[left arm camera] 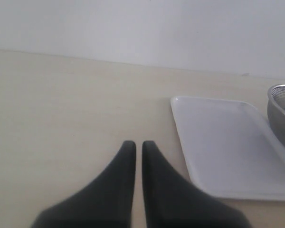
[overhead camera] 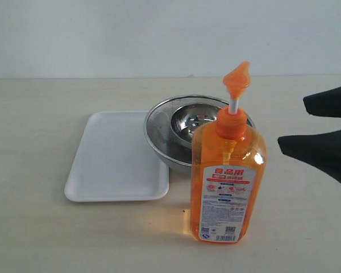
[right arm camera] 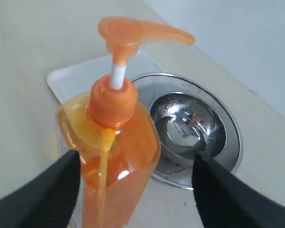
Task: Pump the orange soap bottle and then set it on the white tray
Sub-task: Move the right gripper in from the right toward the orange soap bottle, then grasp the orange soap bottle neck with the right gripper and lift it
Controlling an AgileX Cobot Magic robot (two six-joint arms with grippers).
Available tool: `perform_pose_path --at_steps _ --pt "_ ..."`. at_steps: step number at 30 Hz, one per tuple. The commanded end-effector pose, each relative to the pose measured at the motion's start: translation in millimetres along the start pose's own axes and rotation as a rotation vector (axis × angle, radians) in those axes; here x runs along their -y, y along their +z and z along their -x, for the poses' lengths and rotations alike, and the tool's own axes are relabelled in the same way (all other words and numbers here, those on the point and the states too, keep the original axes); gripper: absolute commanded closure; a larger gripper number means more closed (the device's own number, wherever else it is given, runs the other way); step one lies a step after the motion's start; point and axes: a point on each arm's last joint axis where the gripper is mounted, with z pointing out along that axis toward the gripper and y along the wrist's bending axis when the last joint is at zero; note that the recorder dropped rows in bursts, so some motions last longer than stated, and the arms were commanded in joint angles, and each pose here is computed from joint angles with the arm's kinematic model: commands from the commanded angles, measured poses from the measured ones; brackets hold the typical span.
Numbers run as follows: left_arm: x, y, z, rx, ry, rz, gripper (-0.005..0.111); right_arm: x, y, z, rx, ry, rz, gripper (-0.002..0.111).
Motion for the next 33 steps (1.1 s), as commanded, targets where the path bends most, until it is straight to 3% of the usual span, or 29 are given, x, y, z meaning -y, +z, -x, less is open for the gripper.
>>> perform_pose_path --at_steps 1,7,15,21,33 --pt "-0.4 0.2 0.0 0.01 -0.004 0.004 0.102 8.8 6.4 5.9 0.074 0.127 -0.013 0.046" --pt "-0.4 0.2 0.0 0.01 -0.004 0.004 0.102 10.1 23.6 1.9 0.11 0.187 0.132 0.046" --pt "-0.4 0.2 0.0 0.01 -0.004 0.004 0.102 3.2 34.2 6.2 0.1 0.139 0.118 0.046" --pt "-0.4 0.2 0.0 0.01 -0.004 0.004 0.102 -4.3 51.3 12.6 0.06 0.118 -0.018 0.046" --pt "-0.4 0.2 0.0 0.01 -0.004 0.004 0.102 -12.0 88.7 12.2 -0.006 0.161 0.072 0.046"
